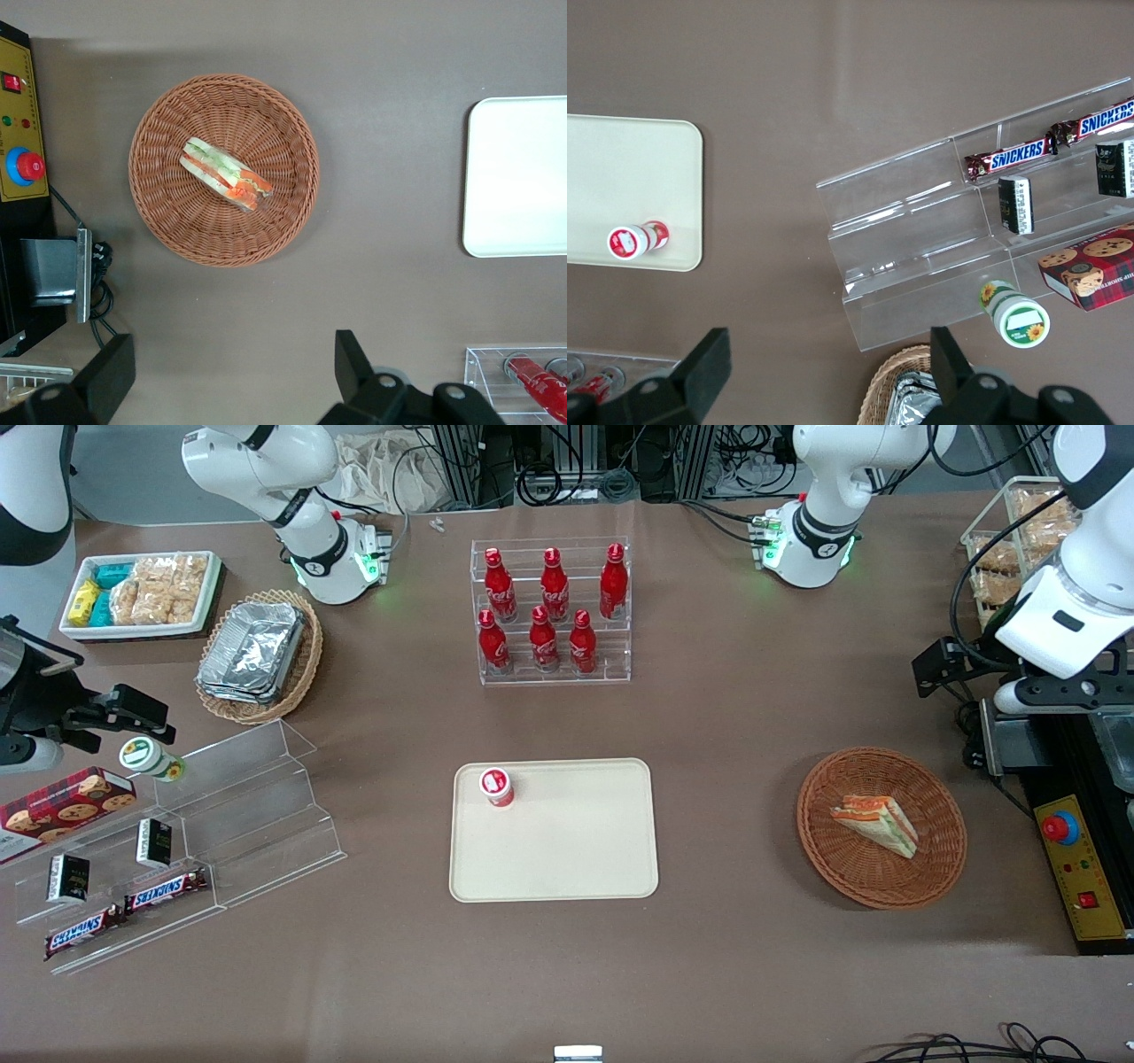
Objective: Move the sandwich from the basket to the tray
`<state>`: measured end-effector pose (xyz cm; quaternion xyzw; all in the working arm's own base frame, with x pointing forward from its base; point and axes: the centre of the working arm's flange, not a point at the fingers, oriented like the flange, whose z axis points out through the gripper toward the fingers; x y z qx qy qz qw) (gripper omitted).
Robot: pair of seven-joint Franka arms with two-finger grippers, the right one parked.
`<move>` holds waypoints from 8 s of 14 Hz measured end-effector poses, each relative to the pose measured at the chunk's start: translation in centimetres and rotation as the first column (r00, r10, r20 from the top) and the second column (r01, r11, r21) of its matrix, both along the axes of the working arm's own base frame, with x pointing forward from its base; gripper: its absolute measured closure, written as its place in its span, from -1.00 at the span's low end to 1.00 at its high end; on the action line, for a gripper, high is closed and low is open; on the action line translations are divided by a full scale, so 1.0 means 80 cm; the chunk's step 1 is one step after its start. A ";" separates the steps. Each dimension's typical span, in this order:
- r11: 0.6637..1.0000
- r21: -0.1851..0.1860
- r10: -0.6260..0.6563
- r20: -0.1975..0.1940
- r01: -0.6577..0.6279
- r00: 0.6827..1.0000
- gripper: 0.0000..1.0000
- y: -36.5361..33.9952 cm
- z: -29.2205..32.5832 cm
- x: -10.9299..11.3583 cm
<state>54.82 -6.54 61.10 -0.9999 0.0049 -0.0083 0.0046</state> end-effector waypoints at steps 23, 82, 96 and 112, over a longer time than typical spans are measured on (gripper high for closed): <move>0.725 0.112 0.688 -0.125 -0.679 0.715 -1.00 0.088 -0.181 0.080; 0.989 -0.054 -0.136 -0.005 0.136 0.991 0.00 -0.460 -0.460 0.058; 0.999 -0.040 0.026 0.056 -0.024 0.998 -1.00 -0.162 -0.065 0.103; 0.992 0.046 -0.116 -0.089 0.120 0.989 -1.00 0.054 -0.018 0.074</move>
